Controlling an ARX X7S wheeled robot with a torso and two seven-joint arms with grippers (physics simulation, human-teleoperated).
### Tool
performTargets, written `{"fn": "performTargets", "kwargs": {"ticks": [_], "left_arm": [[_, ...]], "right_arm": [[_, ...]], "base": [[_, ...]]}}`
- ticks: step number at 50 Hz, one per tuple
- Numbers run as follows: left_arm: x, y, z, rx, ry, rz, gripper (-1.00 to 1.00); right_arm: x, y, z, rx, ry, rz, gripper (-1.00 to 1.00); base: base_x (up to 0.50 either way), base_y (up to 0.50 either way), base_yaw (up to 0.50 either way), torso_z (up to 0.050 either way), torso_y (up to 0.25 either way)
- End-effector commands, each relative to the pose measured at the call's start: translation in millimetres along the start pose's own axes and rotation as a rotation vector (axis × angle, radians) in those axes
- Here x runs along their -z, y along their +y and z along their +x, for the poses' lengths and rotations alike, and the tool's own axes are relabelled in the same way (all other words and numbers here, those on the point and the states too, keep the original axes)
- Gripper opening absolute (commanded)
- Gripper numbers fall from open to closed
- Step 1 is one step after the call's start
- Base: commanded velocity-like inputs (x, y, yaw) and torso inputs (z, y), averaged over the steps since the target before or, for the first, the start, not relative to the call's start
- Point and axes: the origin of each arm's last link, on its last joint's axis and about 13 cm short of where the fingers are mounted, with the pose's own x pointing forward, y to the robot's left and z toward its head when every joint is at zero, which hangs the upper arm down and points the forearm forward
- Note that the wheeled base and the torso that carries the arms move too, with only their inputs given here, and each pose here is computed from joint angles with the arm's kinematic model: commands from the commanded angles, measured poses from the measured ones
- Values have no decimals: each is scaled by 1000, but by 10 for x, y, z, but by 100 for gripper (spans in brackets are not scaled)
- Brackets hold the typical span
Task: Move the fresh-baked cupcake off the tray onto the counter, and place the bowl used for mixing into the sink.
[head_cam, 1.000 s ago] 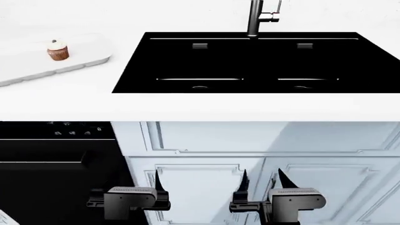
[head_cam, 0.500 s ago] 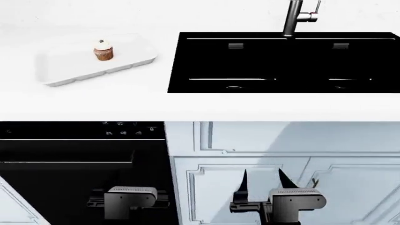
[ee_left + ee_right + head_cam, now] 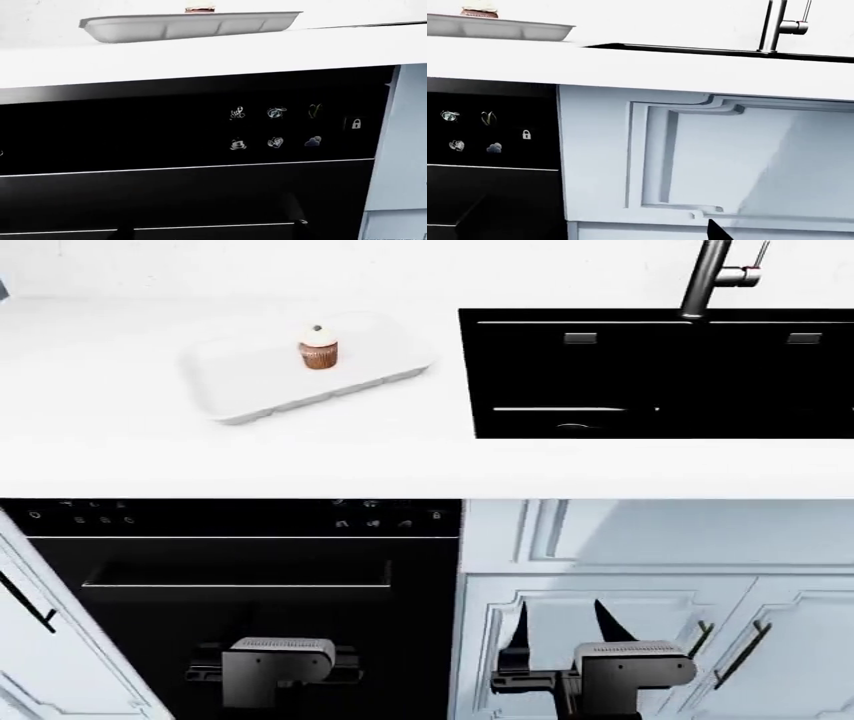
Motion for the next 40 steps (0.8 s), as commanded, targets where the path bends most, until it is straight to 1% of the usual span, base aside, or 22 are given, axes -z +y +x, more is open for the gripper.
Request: {"fn": "performTargets", "kwargs": {"ticks": [1,40], "left_arm": [[1,1,8,-2,1,0,100],[5,2,2,0,-4,6,100]], "right_arm": [[3,-2,4,0,1,1,100],[1,-2,-2,-1,2,0,100]], "base": [[-1,500,0,0,0],[-1,500,0,0,0]]}}
